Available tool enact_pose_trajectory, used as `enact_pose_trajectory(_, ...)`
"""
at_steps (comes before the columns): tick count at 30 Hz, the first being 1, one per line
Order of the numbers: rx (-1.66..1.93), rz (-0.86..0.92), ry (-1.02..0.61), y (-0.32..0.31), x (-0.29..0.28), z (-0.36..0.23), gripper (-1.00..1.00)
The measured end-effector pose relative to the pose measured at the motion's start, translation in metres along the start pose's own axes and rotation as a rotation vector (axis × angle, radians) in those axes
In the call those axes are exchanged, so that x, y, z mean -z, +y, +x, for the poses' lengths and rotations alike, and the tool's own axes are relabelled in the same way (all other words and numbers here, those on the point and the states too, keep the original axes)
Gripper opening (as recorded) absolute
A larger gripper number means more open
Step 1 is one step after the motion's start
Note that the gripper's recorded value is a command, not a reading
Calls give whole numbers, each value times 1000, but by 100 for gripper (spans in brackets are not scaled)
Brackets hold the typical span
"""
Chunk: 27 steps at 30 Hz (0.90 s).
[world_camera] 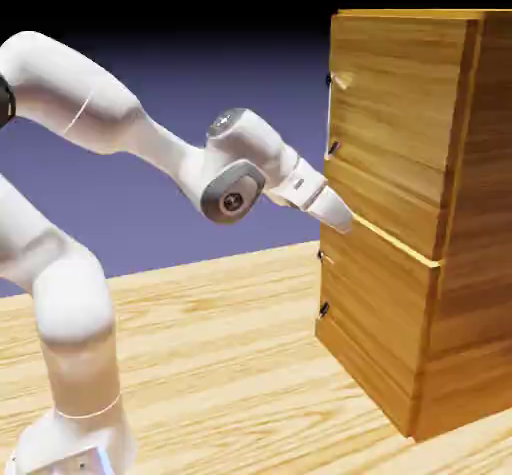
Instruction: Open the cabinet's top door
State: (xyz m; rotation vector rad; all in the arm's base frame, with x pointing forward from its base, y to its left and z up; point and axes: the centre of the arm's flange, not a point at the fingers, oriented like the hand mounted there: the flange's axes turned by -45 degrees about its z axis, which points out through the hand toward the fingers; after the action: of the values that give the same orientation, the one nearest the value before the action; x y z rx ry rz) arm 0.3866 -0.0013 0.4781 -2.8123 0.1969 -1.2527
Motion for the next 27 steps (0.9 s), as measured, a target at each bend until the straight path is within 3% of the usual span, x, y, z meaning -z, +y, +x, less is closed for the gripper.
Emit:
enact_pose_trajectory(13, -882, 84, 194, 3, 74, 41, 100)
enact_pose_trajectory(27, -1722, 372, 309, -27, 125, 49, 100)
